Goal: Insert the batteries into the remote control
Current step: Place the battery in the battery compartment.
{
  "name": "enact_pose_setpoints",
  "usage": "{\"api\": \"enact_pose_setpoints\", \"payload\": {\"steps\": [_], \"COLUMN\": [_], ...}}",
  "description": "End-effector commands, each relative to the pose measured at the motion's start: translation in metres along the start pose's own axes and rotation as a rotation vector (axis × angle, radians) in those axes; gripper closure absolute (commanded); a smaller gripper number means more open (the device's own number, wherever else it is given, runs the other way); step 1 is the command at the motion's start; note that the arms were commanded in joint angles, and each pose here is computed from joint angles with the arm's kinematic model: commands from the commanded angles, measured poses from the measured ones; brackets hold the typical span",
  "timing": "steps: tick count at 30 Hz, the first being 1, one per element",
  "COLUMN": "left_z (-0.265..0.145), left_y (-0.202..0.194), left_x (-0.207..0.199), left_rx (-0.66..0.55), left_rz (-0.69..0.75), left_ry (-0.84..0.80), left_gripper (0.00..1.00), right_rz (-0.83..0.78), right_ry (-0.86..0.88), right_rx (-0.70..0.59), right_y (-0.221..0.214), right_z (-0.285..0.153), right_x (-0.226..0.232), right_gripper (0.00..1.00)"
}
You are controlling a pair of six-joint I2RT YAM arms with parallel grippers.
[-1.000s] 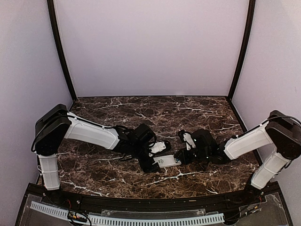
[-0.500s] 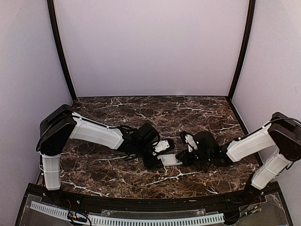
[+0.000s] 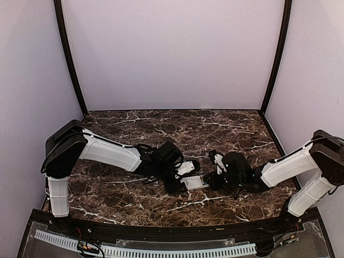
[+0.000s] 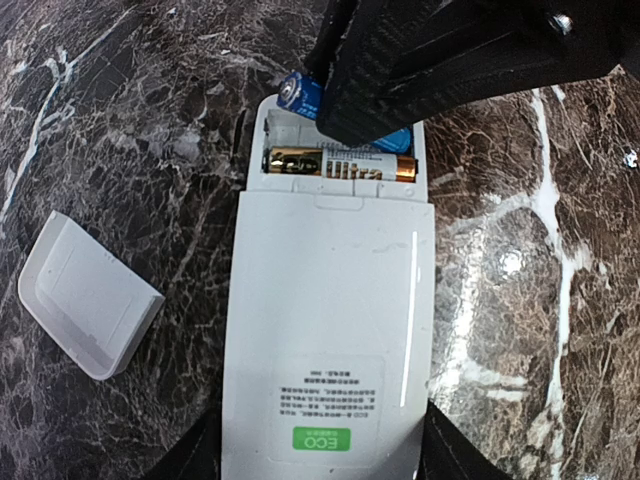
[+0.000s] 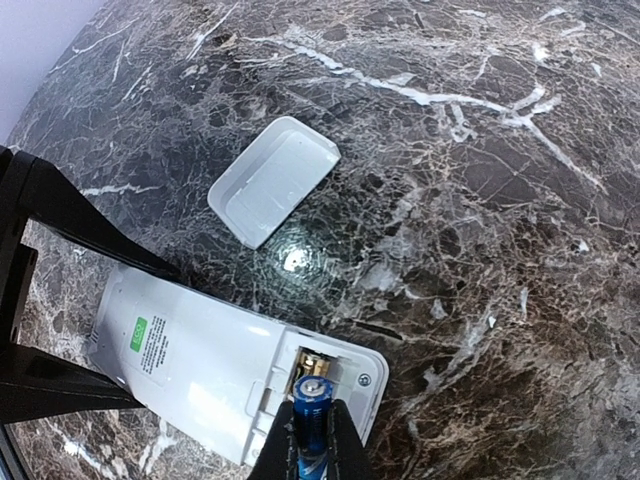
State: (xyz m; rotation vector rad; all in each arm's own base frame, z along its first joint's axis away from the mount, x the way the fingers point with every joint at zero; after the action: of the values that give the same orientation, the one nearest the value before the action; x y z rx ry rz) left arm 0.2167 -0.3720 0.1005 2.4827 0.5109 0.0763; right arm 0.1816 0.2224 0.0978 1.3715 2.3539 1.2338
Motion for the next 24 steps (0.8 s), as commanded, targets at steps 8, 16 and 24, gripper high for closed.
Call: {"api": "enact_pose_setpoints", "payload": {"steps": [8, 16, 24], "left_z": [0.019, 0.019, 0.019], "left_y": [-0.053, -0.053, -0.053], "left_x": [0.0, 0.001, 0.001], "left_rx": [0.228, 0.229, 0.227], "left_rz": [-0.081, -0.084, -0.083], "left_ry": [0.012, 0.018, 0.021], "left_gripper": [0.84, 0.75, 0.74], "right_rz": [0.016, 0.05, 0.059], "right_ry": [-0.114, -0.127, -0.127], "right_rx": [0.22, 0.264, 0.265], "right_y": [-0.034, -0.043, -0.052], "right_z": [0.012, 0.008, 0.0], "right_x": [-0.011, -0.014, -0.015], "right_gripper": [0.99, 1.0, 1.0]}}
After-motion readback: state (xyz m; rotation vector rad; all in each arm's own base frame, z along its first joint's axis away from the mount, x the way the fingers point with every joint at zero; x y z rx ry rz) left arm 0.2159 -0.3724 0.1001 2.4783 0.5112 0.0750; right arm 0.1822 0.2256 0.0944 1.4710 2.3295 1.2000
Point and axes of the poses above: each gripper's point midway between its finger pads, its own z axis out along the fingers, its own x axis along the line the jaws close on, y = z × x, the point moved 10 cm from there along -z, back along the fingers, and after that the axes turned 7 degrees about -z, right-handed, at the moved point
